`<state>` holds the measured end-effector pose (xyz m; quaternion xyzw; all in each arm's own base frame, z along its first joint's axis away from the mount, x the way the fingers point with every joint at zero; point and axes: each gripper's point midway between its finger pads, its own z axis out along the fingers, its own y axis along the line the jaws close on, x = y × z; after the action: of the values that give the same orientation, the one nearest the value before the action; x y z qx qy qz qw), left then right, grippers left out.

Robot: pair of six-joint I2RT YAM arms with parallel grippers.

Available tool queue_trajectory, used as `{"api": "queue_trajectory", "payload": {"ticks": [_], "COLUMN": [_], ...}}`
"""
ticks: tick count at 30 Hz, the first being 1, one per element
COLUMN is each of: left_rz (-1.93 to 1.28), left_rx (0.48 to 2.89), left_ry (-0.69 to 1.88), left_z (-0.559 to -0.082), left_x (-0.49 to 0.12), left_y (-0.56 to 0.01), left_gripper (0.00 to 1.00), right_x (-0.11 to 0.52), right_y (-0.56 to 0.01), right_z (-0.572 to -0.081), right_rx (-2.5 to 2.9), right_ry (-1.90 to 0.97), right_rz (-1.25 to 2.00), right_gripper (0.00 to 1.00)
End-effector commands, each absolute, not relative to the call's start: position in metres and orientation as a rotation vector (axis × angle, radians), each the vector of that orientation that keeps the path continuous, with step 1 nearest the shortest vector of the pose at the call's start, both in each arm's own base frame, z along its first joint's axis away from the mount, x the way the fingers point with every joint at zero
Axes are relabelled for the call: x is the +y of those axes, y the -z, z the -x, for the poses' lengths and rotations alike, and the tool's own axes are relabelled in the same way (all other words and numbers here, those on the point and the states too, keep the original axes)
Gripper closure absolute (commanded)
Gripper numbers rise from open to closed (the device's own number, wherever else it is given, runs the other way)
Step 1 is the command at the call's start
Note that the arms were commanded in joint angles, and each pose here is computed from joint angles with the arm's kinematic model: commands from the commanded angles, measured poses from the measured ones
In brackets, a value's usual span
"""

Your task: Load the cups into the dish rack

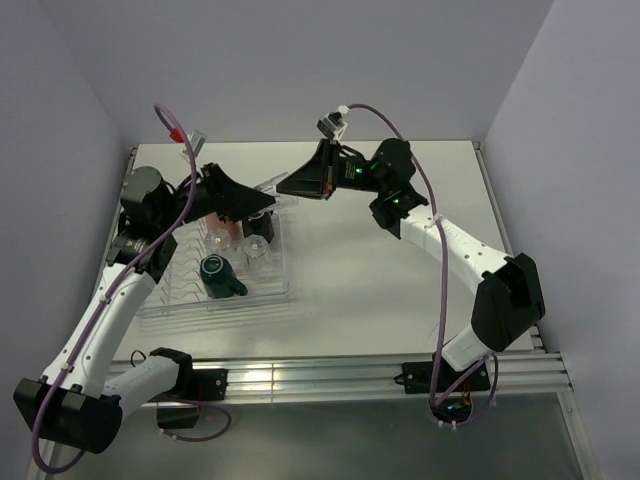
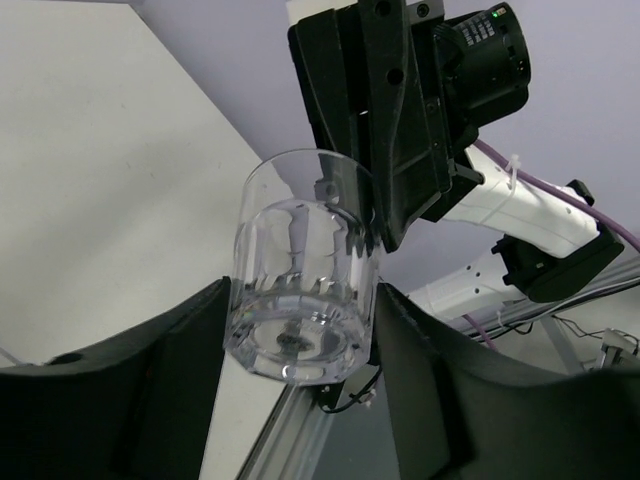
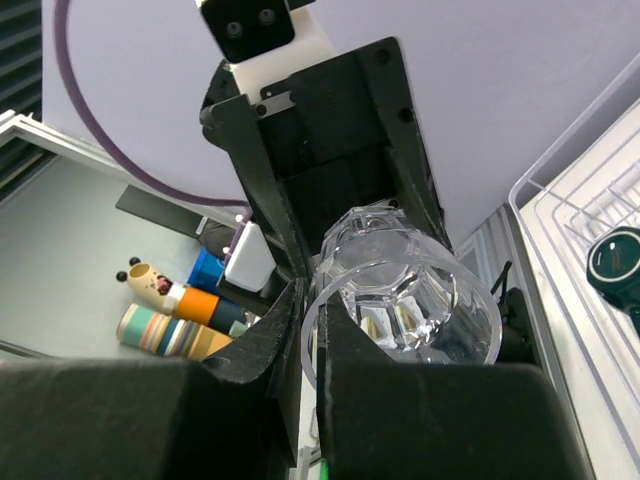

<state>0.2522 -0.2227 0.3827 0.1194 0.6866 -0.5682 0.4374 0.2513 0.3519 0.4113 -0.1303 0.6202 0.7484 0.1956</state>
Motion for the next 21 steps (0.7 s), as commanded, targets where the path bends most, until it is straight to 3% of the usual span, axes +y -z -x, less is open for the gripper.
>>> {"api": "queue_trajectory", "payload": {"ticks": [1,3,5,6,10,12,13,16,21], "left_rz": [-0.323,-0.324,-0.328,-0.326,-0.307,-0.282,-0.274,-0.244,-0.198], "left_rx": [1.668,1.67,1.674,1.676,1.69,1.715,1.713,1.726,1.74], "left_ry": [1.423,1.422,1.431,1.433,1.4,1.366,1.352,1.304,1.234], "left_z": [-0.25,-0.249,-0.247,-0.246,-0.246,-0.247,-0.246,-0.246,-0.243], "left_x": [-0.223,-0.223,-0.223,-0.223,-0.219,-0.216,-0.214,-0.208,-0.198], "left_y": [-0.388,-0.387,-0.385,-0.385,-0.382,-0.379,-0.382,-0.384,-0.39], "left_gripper": [0.43,0.5,0.64,0.76,1.0,1.0,1.0,1.0,1.0], "right_x": [0.358,0.362,0.365,0.366,0.37,0.37,0.369,0.368,0.362], "right_y": [-0.442,-0.44,-0.438,-0.439,-0.43,-0.424,-0.425,-0.42,-0.411], "right_z": [-0.239,-0.241,-0.245,-0.246,-0.251,-0.255,-0.255,-0.262,-0.272], "right_rx": [1.616,1.627,1.63,1.628,1.656,1.674,1.675,1.702,1.751], "right_ry": [-2.108,-2.108,-2.107,-2.105,-2.077,-2.041,-2.027,-1.957,-1.859], "right_rz": [0.466,0.464,0.458,0.46,0.447,0.429,0.424,0.395,0.359], "right_gripper": [1.0,1.0,1.0,1.0,1.0,0.98,0.87,0.72,0.58]}}
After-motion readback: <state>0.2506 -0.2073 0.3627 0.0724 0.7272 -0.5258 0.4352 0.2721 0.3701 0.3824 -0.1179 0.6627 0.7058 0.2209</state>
